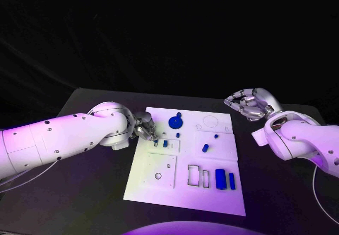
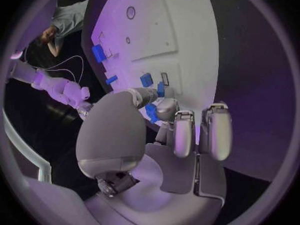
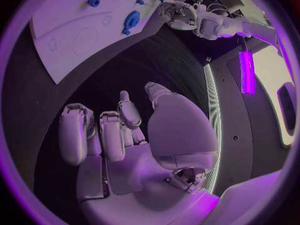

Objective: Assemble the parts on the task board

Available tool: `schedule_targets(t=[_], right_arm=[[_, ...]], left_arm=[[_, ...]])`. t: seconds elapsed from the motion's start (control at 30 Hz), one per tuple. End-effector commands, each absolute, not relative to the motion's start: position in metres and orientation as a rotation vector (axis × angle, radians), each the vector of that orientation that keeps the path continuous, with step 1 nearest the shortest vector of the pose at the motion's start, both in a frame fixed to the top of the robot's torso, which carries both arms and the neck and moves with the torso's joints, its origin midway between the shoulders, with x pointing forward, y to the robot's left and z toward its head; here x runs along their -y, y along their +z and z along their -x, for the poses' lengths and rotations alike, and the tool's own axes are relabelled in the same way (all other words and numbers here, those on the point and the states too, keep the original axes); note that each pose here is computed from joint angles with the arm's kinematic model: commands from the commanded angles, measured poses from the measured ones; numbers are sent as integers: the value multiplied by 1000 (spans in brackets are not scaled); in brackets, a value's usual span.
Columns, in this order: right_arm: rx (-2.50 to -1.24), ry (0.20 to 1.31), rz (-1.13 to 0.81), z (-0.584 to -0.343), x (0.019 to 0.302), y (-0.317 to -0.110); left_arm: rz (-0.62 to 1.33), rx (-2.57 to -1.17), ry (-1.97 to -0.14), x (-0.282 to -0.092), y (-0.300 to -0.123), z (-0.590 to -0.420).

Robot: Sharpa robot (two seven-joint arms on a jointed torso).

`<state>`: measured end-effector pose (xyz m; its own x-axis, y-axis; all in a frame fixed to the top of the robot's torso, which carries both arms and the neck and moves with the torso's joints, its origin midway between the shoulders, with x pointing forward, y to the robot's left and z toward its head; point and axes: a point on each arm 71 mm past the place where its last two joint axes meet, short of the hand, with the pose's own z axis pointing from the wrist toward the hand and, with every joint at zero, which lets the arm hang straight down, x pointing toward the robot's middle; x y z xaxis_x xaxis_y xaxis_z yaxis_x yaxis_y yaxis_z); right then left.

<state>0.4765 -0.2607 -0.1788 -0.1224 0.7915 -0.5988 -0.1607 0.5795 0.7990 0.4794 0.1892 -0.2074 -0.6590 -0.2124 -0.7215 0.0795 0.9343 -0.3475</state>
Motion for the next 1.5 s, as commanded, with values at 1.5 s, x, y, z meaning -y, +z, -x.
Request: schedule_targets(t=[1.5], right_arm=[[-1495,899,-554,-475,259,-181]], left_arm=[[-8,-2306,-401,-183,-215,-473]])
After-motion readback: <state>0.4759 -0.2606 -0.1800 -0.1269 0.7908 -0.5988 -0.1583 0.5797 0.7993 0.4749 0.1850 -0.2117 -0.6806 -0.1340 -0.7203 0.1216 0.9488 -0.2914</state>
